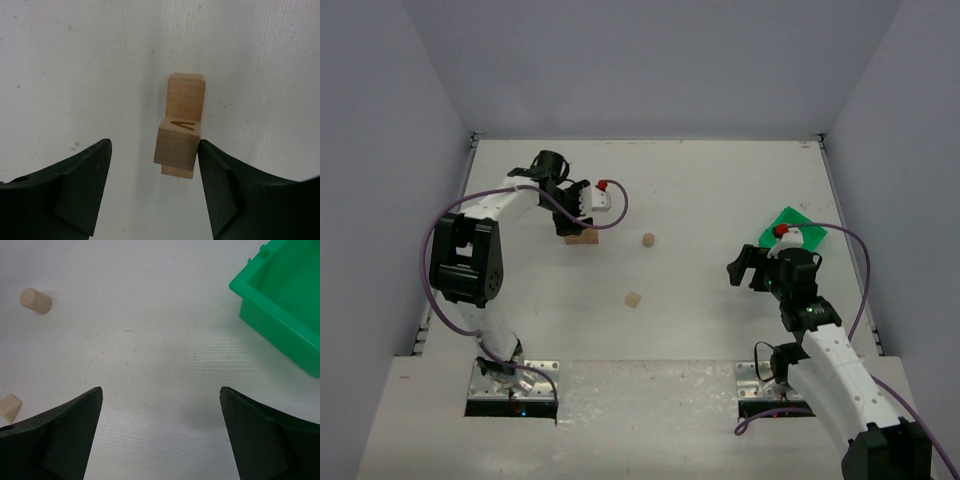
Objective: Build the wood block tower
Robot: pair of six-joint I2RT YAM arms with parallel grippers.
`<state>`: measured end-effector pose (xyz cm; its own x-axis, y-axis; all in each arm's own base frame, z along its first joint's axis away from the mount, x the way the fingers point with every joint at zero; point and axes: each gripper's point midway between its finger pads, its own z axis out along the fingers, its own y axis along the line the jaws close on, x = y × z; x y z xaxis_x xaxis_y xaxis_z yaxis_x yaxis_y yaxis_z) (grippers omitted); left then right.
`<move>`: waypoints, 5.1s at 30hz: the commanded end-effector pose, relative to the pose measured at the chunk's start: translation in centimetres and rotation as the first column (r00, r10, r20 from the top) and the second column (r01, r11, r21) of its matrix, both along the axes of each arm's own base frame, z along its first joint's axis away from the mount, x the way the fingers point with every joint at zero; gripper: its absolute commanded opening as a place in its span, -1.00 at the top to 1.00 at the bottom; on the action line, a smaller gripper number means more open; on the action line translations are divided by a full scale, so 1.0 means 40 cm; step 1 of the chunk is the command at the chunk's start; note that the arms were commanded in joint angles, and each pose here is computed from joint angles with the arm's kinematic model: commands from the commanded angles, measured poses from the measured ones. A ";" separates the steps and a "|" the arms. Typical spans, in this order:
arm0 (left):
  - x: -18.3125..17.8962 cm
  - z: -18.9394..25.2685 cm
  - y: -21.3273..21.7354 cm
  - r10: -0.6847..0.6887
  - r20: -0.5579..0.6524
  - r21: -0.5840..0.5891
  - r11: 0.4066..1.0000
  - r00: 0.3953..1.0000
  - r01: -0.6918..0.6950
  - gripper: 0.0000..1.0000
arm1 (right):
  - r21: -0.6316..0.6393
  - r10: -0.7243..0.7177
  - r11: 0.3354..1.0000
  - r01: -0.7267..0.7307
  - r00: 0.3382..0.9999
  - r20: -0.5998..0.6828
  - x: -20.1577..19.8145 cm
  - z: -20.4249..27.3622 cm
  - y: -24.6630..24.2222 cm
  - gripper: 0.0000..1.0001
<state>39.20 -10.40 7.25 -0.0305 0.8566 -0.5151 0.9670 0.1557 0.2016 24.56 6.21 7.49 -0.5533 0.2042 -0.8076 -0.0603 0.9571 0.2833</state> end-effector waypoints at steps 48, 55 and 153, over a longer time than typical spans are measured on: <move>0.023 0.024 -0.059 0.008 0.050 -0.053 0.999 0.999 -0.006 -0.30 | 0.005 0.045 0.999 -0.045 0.997 0.069 0.019 0.046 0.018 -0.97; -0.005 0.031 -0.055 -0.024 0.042 -0.040 0.999 0.999 0.026 -0.35 | 0.008 0.051 0.999 -0.051 0.996 0.073 0.019 0.045 0.020 -0.97; -0.179 0.380 0.225 0.871 -0.489 -0.669 -0.404 -0.040 -0.625 -1.00 | -0.366 0.252 0.856 -0.364 0.913 -0.320 0.349 -0.130 0.571 0.32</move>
